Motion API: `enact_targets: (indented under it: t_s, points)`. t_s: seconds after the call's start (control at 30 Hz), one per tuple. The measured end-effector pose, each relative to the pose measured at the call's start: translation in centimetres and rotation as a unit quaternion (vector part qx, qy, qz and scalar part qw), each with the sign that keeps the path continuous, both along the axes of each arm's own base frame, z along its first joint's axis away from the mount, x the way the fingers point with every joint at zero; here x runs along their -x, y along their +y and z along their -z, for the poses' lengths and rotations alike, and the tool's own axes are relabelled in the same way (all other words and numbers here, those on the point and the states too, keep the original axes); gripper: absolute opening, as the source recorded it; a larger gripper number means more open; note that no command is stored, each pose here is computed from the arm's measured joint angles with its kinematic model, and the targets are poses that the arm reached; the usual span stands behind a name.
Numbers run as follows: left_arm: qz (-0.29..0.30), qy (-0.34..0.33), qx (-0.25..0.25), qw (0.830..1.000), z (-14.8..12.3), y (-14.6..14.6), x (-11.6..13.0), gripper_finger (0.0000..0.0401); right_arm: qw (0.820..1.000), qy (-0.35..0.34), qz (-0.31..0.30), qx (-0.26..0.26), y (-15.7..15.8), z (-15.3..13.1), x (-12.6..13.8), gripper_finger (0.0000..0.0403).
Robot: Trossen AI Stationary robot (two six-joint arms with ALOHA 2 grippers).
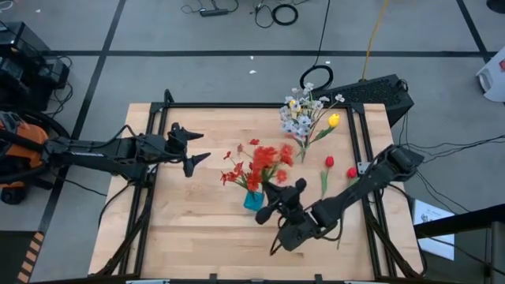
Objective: Sort flowers into vase by color
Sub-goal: Put the orange flowers into the blue vase
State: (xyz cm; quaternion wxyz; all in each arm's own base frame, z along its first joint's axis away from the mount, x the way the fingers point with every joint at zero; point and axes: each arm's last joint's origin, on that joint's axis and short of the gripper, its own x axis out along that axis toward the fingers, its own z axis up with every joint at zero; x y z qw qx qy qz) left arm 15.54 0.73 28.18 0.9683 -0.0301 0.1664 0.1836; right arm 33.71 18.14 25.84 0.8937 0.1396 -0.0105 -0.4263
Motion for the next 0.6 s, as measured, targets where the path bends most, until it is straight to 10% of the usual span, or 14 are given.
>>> enact_targets:
  t_s: [0.6]
  points:
    - [0.002, 0.005, -0.01, 1.0, 0.0, 0.0, 0.0, 0.0354, 0.994, 0.063, -0.081, 0.027, -2.3, -1.2, -3.2, 0.0]
